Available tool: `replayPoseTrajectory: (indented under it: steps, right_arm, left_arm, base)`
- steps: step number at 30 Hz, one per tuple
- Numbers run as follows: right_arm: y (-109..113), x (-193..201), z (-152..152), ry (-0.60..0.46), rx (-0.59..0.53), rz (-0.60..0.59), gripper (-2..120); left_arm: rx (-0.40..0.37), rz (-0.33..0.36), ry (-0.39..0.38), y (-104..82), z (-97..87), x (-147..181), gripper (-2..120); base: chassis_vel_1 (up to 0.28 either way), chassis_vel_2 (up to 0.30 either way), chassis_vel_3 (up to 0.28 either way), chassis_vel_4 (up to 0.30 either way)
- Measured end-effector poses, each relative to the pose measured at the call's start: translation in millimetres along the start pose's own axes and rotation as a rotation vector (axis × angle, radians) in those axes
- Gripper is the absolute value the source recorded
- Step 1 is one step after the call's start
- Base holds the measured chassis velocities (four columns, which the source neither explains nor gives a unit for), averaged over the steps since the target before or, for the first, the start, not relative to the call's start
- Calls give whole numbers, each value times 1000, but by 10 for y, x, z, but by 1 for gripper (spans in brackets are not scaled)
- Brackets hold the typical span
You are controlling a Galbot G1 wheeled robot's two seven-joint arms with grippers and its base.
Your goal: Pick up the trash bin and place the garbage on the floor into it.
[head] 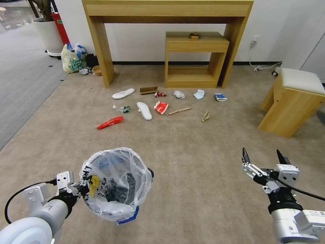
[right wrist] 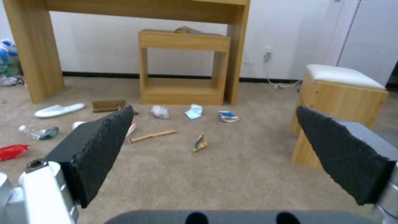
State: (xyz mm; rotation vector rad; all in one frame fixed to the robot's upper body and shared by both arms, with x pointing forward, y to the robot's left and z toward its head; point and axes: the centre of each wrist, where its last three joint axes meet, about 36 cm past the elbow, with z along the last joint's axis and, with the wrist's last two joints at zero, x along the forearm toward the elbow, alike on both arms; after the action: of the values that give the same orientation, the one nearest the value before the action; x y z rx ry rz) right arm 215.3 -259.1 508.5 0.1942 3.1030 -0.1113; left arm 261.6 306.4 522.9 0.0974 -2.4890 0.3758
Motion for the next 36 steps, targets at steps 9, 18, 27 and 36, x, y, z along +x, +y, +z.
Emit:
replayPoseTrajectory:
  steps: [9, 18, 27, 36]
  right_arm:
    - [11, 6, 6, 2, 2, 2, 100]
    - [14, 10, 10, 4, 3, 1, 100]
    - [16, 14, 15, 7, 2, 8, 100]
    - [14, 16, 16, 5, 1, 12, 100]
  left_arm:
    - [-8, -2, 5, -7, 27, -2, 0]
    - [-9, 1, 9, -16, 53, 15, 0]
    - [-17, 0, 13, -36, 80, 8, 0]
    - [-16, 4, 16, -48, 93, -16, 0]
  base:
    - [33, 269, -25, -279]
    - [46, 300, -59, -292]
    - [55, 317, -54, -304]
    - [59, 333, -54, -340]
